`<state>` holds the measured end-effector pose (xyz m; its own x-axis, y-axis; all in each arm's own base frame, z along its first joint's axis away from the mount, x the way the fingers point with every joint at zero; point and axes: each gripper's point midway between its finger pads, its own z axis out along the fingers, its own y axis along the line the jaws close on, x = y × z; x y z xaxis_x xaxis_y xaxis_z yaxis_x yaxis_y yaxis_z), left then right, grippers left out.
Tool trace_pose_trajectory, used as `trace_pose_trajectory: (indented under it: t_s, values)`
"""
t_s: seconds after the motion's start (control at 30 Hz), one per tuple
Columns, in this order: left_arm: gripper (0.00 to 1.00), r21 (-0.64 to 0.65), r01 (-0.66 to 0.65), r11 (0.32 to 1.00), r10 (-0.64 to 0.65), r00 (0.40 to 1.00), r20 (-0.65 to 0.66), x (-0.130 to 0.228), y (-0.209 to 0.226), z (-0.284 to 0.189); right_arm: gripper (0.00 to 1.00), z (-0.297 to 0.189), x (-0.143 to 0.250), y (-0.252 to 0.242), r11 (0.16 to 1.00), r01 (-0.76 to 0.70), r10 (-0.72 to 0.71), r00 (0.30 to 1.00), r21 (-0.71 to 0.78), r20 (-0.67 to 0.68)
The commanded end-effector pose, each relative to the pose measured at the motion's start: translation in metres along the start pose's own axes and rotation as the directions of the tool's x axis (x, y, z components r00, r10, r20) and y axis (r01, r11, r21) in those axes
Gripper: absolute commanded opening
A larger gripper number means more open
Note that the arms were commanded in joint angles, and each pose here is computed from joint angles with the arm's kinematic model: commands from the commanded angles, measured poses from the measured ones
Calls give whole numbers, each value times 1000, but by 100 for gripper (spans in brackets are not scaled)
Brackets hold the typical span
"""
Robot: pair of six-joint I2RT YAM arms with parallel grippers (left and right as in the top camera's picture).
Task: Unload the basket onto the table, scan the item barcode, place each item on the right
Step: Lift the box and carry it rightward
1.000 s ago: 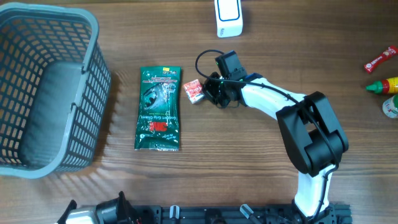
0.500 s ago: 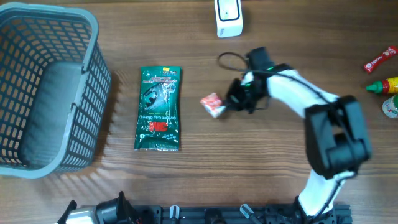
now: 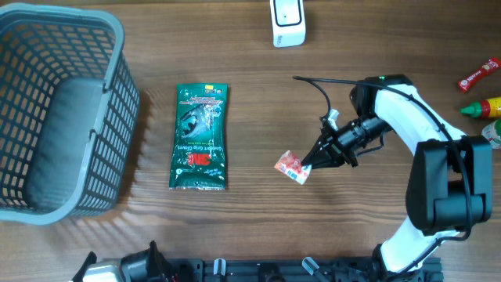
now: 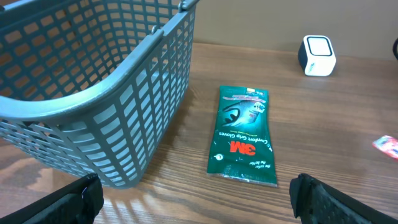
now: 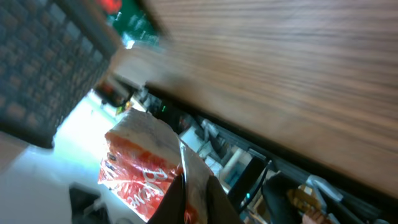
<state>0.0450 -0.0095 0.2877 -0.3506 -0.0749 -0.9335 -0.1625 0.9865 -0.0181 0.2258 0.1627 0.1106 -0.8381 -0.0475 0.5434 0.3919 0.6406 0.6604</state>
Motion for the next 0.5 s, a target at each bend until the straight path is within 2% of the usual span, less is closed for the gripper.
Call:
trace_pose_trajectory:
  t_s: [0.0, 0.23, 0.4, 0.47]
  values:
    - [100, 8, 2, 1000, -2, 1000, 8, 0, -2, -1, 4, -6, 16, 22, 981, 171, -170, 985, -93, 11]
    - [100, 8, 2, 1000, -2, 1000, 8, 0, -2, -1, 4, -13, 49, 32, 975, 193, -187, 980, -113, 65]
    - [100, 8, 2, 1000, -2, 1000, 8, 0, -2, -1, 4, -24, 77, 44, 989, 85, -70, 991, -123, 118]
    - [100, 9, 2, 1000, -2, 1000, 8, 0, -2, -1, 4, -26, 86, 47, 989, 82, -66, 989, -126, 129]
